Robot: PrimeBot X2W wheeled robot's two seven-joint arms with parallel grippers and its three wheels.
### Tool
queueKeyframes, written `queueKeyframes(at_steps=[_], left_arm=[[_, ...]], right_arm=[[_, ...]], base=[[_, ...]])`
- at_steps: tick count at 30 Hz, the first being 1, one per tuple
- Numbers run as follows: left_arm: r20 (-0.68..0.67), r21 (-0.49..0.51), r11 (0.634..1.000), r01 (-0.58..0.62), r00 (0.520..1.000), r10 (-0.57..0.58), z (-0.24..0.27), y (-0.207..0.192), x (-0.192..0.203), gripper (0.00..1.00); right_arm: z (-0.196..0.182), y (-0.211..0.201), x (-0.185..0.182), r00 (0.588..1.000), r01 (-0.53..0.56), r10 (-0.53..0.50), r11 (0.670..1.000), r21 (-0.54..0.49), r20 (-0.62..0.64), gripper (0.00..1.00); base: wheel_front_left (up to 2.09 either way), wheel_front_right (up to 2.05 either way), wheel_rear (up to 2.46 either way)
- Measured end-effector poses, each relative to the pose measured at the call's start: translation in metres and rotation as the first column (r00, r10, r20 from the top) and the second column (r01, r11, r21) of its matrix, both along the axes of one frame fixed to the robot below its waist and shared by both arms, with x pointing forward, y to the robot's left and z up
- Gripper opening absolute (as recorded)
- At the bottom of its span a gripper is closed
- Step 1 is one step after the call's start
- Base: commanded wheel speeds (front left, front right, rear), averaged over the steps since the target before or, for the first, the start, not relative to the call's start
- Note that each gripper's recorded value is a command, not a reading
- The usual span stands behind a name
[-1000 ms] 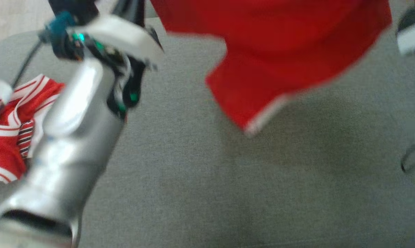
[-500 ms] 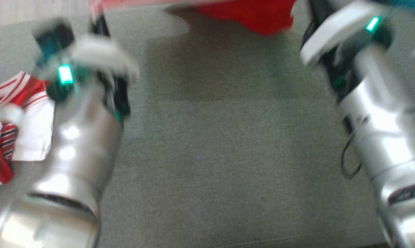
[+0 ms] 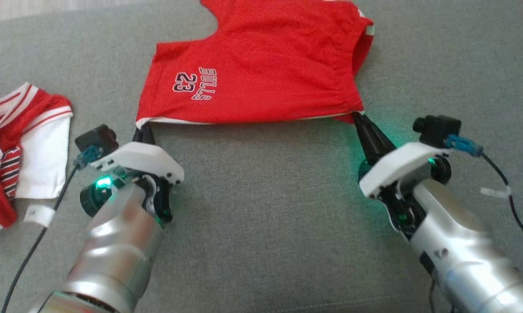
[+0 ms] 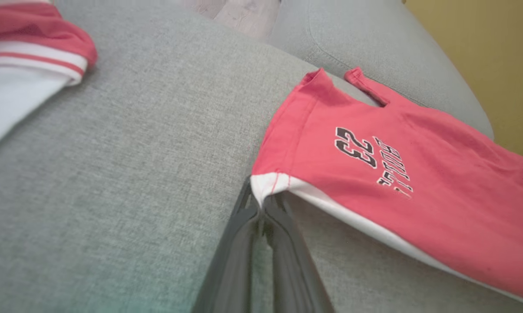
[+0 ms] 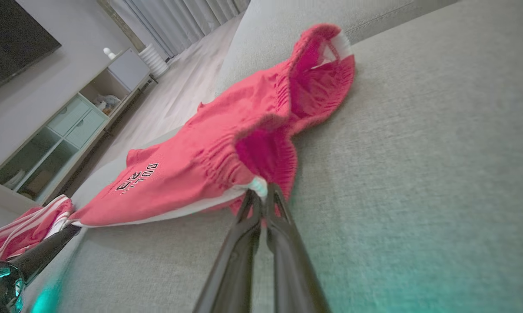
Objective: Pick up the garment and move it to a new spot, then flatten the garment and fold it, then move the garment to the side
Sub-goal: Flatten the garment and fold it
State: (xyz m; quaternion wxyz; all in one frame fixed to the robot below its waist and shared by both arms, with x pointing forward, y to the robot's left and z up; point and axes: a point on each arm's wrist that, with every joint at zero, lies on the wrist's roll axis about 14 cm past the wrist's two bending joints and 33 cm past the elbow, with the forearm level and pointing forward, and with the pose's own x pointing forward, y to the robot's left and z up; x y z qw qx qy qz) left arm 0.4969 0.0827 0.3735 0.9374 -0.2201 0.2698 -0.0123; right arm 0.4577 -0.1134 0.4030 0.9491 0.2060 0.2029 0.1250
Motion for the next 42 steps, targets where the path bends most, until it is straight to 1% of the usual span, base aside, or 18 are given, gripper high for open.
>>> queueKeyframes(at_steps=[4,8,11,14,17,21,23,25,27,29,33,35,36,38,40,42], left_arm=[[0.068,0.028,0.999,0.039,0.997,-0.040,0.012,0.001,-0.003,0.00],[0.223,0.070,0.997,0.038,0.973,-0.053,0.051,0.017,0.005,0.00],[0.280,0.094,0.994,0.050,0.957,-0.074,0.060,0.017,-0.016,0.00],[0.278,0.129,0.990,0.063,0.956,-0.097,0.050,0.020,-0.056,0.00],[0.261,0.159,0.985,0.065,0.960,-0.106,0.052,0.029,-0.089,0.00],[0.248,0.175,0.983,0.063,0.963,-0.106,0.077,0.037,-0.117,0.00],[0.229,0.168,0.984,0.055,0.969,-0.094,0.088,0.039,-0.131,0.00],[0.204,0.173,0.984,0.049,0.975,-0.085,0.093,0.044,-0.143,0.00],[0.172,0.174,0.983,0.054,0.981,-0.084,0.093,0.046,-0.152,0.00],[0.159,0.178,0.982,0.060,0.983,-0.089,0.095,0.046,-0.152,0.00],[0.155,0.169,0.982,0.089,0.981,-0.115,0.095,0.041,-0.139,0.00],[0.142,0.158,0.977,0.141,0.976,-0.164,0.090,0.033,-0.120,0.00],[0.141,0.156,0.975,0.160,0.973,-0.182,0.089,0.030,-0.112,0.00],[0.138,0.162,0.964,0.211,0.962,-0.234,0.086,0.021,-0.093,0.00],[0.153,0.162,0.955,0.249,0.950,-0.273,0.088,0.011,-0.070,0.00],[0.161,0.174,0.936,0.306,0.929,-0.334,0.088,-0.002,-0.047,0.00]], right_arm=[[0.017,-0.002,-0.014,0.997,-0.027,0.026,1.000,0.015,0.072,0.00],[0.031,-0.009,-0.035,0.991,-0.051,0.049,0.999,0.008,0.122,0.00],[0.032,-0.014,-0.061,0.990,-0.063,0.061,0.998,0.009,0.126,0.00],[0.022,-0.024,-0.092,0.996,-0.056,0.054,0.998,0.018,0.071,0.00],[0.012,-0.026,-0.125,0.998,-0.061,0.061,0.998,0.034,-0.001,0.00],[0.012,-0.031,-0.157,0.995,-0.051,0.056,0.997,0.056,-0.077,0.00],[0.019,-0.027,-0.172,0.992,-0.043,0.055,0.994,0.104,-0.113,0.00],[0.022,-0.027,-0.187,0.986,-0.047,0.063,0.993,0.104,-0.157,0.00],[0.027,-0.028,-0.194,0.981,-0.037,0.058,0.993,0.115,-0.184,0.00],[0.034,-0.028,-0.193,0.981,-0.031,0.052,0.993,0.111,-0.190,0.00],[0.042,-0.028,-0.179,0.980,-0.026,0.046,0.994,0.106,-0.195,0.00],[0.044,-0.028,-0.160,0.981,-0.039,0.055,0.996,0.086,-0.188,0.00],[0.046,-0.027,-0.151,0.982,-0.041,0.057,0.995,0.094,-0.179,0.00],[0.049,-0.027,-0.130,0.986,-0.058,0.068,0.996,0.068,-0.155,0.00],[0.053,-0.029,-0.108,0.989,-0.058,0.067,0.996,0.067,-0.130,0.00],[0.047,-0.036,-0.089,0.990,-0.052,0.056,0.998,0.030,-0.131,0.00]], base=[[0.00,0.00,0.00],[0.00,0.00,0.00],[0.00,0.00,0.00],[0.00,0.00,0.00],[0.00,0.00,0.00],[0.00,0.00,0.00],[0.00,0.00,0.00],[0.00,0.00,0.00],[0.00,0.00,0.00],[0.00,0.00,0.00],[0.00,0.00,0.00],[0.00,0.00,0.00],[0.00,0.00,0.00],[0.00,0.00,0.00],[0.00,0.00,0.00],[0.00,0.00,0.00]])
